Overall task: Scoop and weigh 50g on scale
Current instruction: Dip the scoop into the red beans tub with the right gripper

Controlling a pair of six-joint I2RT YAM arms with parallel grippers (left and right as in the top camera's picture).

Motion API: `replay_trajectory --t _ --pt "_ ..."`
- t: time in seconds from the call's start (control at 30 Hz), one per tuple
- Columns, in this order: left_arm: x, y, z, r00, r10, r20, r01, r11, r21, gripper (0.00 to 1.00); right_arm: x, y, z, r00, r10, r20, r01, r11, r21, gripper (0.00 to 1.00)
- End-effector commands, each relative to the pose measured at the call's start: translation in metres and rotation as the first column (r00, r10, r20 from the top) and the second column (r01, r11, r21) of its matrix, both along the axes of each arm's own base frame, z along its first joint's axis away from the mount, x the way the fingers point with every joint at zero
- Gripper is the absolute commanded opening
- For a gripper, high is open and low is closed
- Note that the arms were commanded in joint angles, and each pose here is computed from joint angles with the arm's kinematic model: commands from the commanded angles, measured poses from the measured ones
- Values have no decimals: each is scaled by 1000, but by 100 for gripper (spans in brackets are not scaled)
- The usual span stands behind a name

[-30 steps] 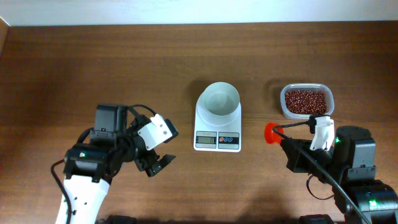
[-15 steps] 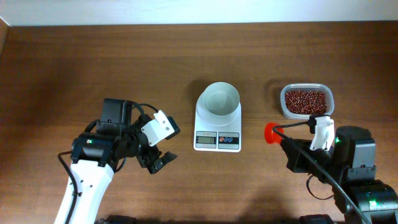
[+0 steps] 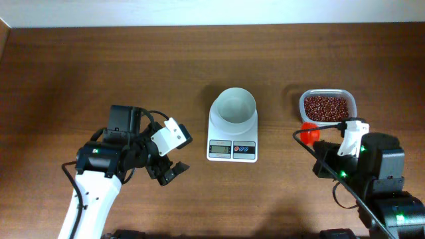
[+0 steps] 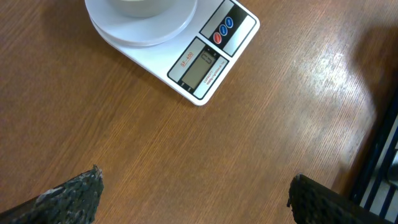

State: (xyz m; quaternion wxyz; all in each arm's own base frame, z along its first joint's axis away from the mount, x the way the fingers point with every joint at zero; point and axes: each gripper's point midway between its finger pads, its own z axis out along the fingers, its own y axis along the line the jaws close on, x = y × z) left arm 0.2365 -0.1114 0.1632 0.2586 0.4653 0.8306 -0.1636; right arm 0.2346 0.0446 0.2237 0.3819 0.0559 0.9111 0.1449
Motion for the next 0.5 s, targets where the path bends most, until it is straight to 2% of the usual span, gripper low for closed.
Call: replay_trajectory --t 0.0,0.07,0.2,0.27,0.4,0.47 --pt "-2 -2 -2 1000 -18 -4 18 1000 -13 99 5 -32 32 990 -107 90 119 983 -140 4" --pt "-2 -2 -2 1000 -18 -4 18 1000 -13 99 3 -55 39 976 -199 84 214 950 -228 4" --pt "-2 -2 -2 1000 -18 -4 18 1000 -13 99 26 -70 23 975 -223 1 209 910 -359 4" --pt "-2 -2 -2 1000 -19 -4 19 1000 -13 99 55 -69 0 974 -213 -79 166 905 -392 4" --pt "-2 -2 -2 1000 -18 -4 18 1000 -13 99 121 -73 -14 980 -169 -101 102 876 -471 4" --pt "-2 -2 -2 1000 -19 -4 19 1000 -13 99 140 -88 -30 969 -215 -125 129 862 -490 4"
